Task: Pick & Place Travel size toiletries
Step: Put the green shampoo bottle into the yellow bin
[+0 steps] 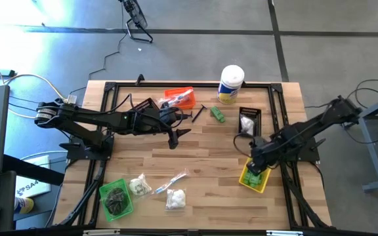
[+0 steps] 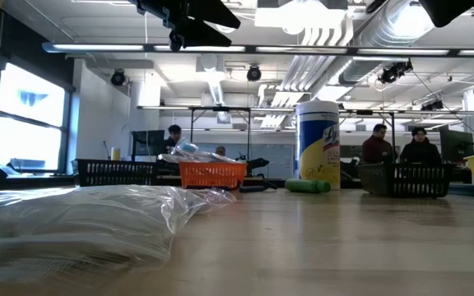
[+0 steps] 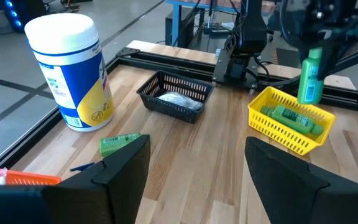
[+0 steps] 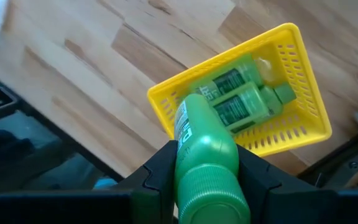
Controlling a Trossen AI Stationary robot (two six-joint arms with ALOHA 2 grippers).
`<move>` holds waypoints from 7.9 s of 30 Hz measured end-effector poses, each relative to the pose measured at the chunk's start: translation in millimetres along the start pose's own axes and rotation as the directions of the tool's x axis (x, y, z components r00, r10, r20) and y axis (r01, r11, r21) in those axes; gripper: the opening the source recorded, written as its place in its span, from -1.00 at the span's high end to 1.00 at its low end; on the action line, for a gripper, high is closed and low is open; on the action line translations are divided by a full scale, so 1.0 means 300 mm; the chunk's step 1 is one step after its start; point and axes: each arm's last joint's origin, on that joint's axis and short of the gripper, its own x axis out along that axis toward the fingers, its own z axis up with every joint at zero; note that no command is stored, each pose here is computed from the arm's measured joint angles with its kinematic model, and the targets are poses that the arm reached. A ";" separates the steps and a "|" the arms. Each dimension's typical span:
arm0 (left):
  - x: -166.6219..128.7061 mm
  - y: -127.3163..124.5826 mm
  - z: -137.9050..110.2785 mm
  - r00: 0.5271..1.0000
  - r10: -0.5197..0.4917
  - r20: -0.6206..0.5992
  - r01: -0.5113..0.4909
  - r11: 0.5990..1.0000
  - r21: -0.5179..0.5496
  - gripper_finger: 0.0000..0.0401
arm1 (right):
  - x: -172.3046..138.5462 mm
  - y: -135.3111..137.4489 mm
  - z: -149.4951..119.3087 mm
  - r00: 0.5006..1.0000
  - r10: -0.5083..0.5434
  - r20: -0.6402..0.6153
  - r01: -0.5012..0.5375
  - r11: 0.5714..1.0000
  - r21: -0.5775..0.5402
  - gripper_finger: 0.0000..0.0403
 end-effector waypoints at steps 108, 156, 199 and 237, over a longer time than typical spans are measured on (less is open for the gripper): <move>0.000 0.001 0.003 1.000 0.022 0.011 -0.022 1.000 -0.003 -0.27 | -0.053 0.100 0.263 0.791 0.298 0.534 -0.050 0.902 -0.429 0.75; -0.208 0.076 -0.091 1.000 0.002 0.028 -0.001 1.000 -0.029 0.99 | 0.019 0.145 0.568 0.579 0.267 0.770 0.231 0.853 -0.469 0.75; -0.226 0.085 -0.253 0.931 -0.259 0.257 0.277 0.960 -0.034 1.00 | 0.016 0.047 0.639 0.660 0.177 0.730 -0.036 0.978 -0.205 0.96; -0.223 0.086 -0.263 0.941 -0.254 0.225 0.276 0.959 -0.070 1.00 | 0.225 0.120 0.787 0.845 -0.238 0.479 0.293 0.955 -0.041 0.32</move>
